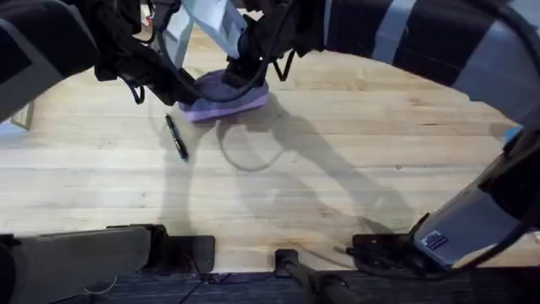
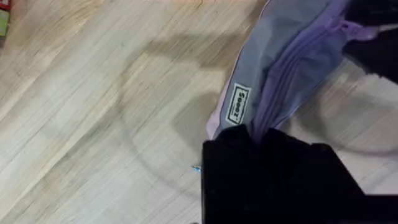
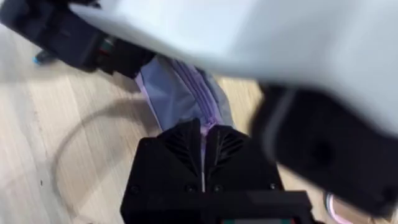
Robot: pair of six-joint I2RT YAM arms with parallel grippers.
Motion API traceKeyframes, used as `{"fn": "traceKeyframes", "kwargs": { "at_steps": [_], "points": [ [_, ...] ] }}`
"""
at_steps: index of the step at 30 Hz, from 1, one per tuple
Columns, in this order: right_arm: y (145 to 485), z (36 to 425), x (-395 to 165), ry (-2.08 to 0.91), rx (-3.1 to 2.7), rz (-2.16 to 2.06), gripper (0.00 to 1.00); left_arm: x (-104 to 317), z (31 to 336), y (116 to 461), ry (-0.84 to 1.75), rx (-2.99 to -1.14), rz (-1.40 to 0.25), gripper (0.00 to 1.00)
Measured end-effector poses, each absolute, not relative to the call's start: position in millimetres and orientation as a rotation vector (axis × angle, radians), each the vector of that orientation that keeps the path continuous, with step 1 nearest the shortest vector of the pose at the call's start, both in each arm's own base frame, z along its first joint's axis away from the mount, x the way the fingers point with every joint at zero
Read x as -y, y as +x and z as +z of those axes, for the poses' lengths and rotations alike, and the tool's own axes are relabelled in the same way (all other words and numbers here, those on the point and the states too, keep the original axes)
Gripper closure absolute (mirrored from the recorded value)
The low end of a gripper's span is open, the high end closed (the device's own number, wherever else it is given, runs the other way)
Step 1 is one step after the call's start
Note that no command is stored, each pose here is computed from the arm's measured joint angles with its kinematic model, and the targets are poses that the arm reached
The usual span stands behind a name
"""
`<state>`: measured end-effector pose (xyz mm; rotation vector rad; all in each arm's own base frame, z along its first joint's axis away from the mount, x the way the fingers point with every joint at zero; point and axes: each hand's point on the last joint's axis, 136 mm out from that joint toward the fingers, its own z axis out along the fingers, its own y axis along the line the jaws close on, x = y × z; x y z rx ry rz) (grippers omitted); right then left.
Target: Unzip the bag, pick up the pens from the table one at a time and place them inside, then zip the bag closed.
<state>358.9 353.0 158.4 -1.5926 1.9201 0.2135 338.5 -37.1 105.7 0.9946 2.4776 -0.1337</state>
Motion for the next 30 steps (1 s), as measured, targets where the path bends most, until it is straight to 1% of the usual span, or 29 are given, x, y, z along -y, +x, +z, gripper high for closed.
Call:
{"fn": "traceKeyframes", "kwargs": {
  "at_steps": [9, 10, 15, 22, 30],
  "points": [
    [347.8, 156.7, -364.2, -1.614, -1.909, 0.268, 0.970, 31.8, 105.9, 337.2, 0.986, -2.492, -0.108, 0.959],
    [344.5, 149.1, -367.2, -1.630, -1.920, 0.296, 0.970, 29.5, 105.5, 337.4, 0.983, -2.497, -0.094, 0.959],
    [338.9, 136.9, -359.1, -1.659, -1.978, 0.247, 0.970, 30.8, 105.8, 337.4, 0.984, -2.493, -0.103, 0.959],
    [349.0, 135.3, -340.4, -1.614, -2.056, 0.160, 0.969, 37.2, 107.6, 338.5, 0.975, -2.479, -0.139, 0.960],
    [355.5, 152.1, -362.9, -1.529, -1.990, 0.347, 0.971, 36.5, 107.3, 338.2, 0.983, -2.479, -0.133, 0.960]
  ]
}}
